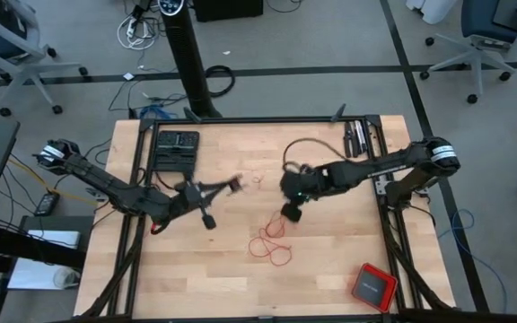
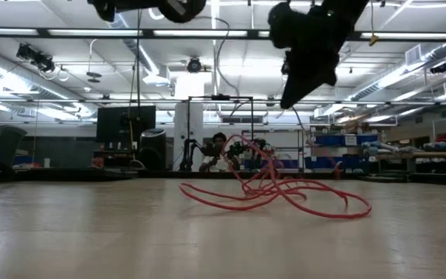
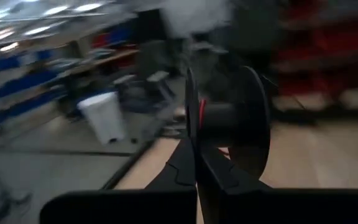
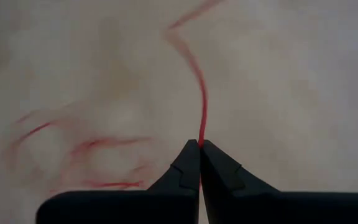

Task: Coil cords
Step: Uncoil the red wire from the spool

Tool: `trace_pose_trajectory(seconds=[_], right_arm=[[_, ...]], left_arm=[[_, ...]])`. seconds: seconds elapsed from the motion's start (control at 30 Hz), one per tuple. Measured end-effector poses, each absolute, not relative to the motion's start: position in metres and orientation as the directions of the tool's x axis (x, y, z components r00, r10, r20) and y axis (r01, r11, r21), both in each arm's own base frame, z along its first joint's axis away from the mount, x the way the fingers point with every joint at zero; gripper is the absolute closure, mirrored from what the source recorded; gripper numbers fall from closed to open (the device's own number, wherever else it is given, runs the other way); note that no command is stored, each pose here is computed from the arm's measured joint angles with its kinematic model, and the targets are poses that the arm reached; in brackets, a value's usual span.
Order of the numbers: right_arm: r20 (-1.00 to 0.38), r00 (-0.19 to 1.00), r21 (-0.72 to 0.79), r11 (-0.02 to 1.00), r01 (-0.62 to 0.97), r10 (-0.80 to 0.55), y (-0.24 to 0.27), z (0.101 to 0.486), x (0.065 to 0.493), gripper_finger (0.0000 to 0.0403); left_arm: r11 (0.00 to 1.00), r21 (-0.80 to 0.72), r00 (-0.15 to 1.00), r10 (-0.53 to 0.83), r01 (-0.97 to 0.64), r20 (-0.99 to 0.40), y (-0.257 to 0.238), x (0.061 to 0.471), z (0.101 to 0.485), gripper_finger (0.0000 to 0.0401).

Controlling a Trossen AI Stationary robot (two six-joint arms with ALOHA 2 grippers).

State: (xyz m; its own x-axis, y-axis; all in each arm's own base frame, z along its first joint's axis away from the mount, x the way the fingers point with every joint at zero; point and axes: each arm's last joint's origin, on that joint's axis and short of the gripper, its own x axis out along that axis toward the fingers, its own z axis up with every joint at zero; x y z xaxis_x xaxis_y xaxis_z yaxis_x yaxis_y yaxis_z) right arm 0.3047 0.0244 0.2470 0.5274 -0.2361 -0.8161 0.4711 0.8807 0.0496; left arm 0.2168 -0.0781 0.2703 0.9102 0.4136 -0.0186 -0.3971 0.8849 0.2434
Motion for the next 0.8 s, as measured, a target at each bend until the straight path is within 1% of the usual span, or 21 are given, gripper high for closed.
trace_pose_trajectory(seconds=[0.1, 0.2, 0.27, 0.33, 0.43, 0.53, 0.6, 0.7, 0.77, 0.8], right_arm=[[-0.756, 0.493, -0.063, 0.798, 0.600, -0.431, 0.018, 0.261, 0.290, 0.0401], [-0.652, 0.509, -0.121, 0.740, 0.662, -0.562, 0.023, 0.280, 0.274, 0.0401], [-0.573, 0.539, -0.140, 0.722, 0.677, -0.617, 0.031, 0.294, 0.264, 0.0401], [-0.487, 0.575, -0.161, 0.715, 0.681, -0.657, 0.041, 0.307, 0.254, 0.0401], [-0.362, 0.656, -0.186, 0.741, 0.645, -0.662, 0.059, 0.329, 0.241, 0.0401], [-0.269, 0.762, -0.191, 0.808, 0.558, -0.590, 0.078, 0.349, 0.233, 0.0401], [-0.223, 0.839, -0.183, 0.867, 0.464, -0.496, 0.090, 0.361, 0.228, 0.0401], [-0.168, 0.958, -0.134, 0.968, 0.212, -0.233, 0.109, 0.376, 0.225, 0.0401], [-0.129, 0.992, -0.095, 0.995, 0.002, -0.014, 0.120, 0.382, 0.224, 0.0401], [-0.111, 0.990, -0.086, 0.991, -0.103, 0.093, 0.126, 0.384, 0.225, 0.0401]], left_arm=[[0.867, 0.394, 0.915, 0.382, -0.305, -0.133, -0.079, 0.215, 0.255, 0.0401], [0.823, 0.514, 0.873, 0.417, -0.244, -0.254, -0.076, 0.211, 0.239, 0.0401], [0.779, 0.581, 0.825, 0.475, -0.234, -0.304, -0.073, 0.206, 0.231, 0.0401], [0.754, 0.611, 0.786, 0.521, -0.243, -0.331, -0.071, 0.202, 0.225, 0.0401], [0.722, 0.650, 0.743, 0.566, -0.238, -0.357, -0.067, 0.197, 0.219, 0.0401], [0.704, 0.669, 0.721, 0.589, -0.237, -0.365, -0.066, 0.195, 0.216, 0.0401], [0.690, 0.673, 0.710, 0.612, -0.266, -0.347, -0.065, 0.195, 0.217, 0.0401], [0.656, 0.665, 0.685, 0.668, -0.357, -0.291, -0.064, 0.195, 0.219, 0.0401], [0.634, 0.645, 0.667, 0.702, -0.426, -0.249, -0.064, 0.195, 0.222, 0.0401], [0.626, 0.631, 0.661, 0.715, -0.458, -0.229, -0.064, 0.196, 0.224, 0.0401]])
